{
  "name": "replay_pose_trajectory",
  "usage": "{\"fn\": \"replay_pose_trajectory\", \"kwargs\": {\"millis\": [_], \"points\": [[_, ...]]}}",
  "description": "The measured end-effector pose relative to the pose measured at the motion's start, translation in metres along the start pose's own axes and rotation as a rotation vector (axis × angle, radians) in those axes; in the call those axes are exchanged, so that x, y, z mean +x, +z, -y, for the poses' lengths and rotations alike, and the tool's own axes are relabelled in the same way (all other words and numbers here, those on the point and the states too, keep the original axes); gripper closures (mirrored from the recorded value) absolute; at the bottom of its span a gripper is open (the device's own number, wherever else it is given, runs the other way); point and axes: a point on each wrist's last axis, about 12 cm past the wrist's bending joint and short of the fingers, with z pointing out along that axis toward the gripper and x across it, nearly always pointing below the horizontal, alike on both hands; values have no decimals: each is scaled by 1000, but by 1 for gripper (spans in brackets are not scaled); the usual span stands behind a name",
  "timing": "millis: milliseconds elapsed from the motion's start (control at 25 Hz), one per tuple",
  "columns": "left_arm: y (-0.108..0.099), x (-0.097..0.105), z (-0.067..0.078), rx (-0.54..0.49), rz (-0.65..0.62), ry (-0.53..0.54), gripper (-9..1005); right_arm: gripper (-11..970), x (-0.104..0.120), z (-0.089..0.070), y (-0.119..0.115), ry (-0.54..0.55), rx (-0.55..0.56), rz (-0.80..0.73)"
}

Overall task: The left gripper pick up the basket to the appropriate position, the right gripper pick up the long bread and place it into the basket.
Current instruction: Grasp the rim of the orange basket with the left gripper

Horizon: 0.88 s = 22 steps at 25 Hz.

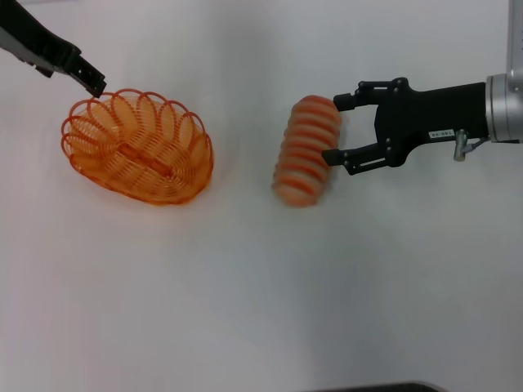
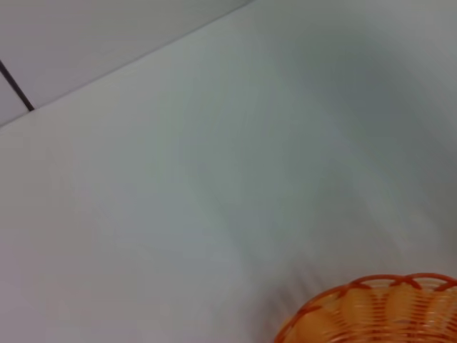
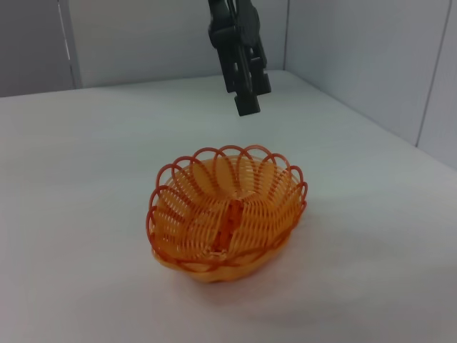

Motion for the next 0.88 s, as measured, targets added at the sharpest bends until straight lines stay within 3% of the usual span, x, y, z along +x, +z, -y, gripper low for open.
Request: {"fn": "replay_pose_trajectory", "kwargs": {"millis": [880], "points": [[52,12,-8,-76,-26,18,219,46,3,-3,4,2,-17,-2]]}}
